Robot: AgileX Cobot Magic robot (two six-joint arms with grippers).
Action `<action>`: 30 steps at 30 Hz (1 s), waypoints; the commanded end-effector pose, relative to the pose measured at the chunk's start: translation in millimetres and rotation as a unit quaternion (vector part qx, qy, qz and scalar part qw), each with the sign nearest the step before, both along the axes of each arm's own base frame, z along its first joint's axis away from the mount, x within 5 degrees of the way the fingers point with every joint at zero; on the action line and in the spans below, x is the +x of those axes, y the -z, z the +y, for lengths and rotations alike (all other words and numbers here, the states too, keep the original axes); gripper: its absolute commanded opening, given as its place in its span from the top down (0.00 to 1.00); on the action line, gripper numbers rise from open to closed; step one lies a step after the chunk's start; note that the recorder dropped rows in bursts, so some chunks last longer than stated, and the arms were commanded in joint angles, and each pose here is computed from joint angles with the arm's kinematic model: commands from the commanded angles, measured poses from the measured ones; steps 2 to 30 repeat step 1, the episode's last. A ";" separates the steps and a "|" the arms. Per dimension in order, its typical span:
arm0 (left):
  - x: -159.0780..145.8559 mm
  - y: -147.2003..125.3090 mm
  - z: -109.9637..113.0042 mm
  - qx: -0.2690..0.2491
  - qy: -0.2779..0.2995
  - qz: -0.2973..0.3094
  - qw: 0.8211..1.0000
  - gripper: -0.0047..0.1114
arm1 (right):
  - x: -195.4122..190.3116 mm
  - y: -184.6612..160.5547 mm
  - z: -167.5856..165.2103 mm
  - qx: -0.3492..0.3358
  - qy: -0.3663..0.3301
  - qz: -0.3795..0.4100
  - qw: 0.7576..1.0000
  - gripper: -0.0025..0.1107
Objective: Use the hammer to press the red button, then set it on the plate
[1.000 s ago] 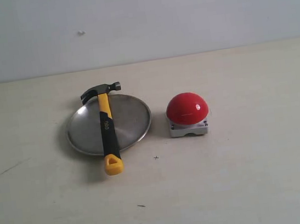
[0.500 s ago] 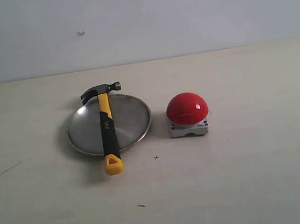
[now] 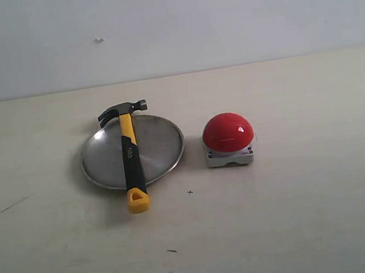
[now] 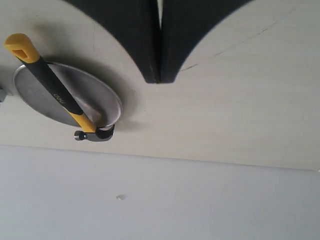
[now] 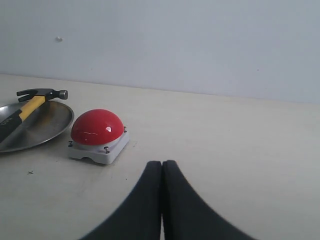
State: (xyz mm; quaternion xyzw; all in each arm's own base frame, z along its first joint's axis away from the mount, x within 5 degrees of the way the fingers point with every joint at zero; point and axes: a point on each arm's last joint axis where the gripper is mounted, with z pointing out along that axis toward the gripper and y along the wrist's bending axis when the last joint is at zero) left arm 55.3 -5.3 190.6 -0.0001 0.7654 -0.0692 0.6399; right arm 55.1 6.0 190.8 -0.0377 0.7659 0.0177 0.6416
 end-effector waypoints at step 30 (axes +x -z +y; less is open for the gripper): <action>-0.3 0.6 0.0 0.000 0.000 -0.002 1.000 0.96 | -0.1 0.6 -0.6 -0.004 0.003 -0.006 1.000 0.98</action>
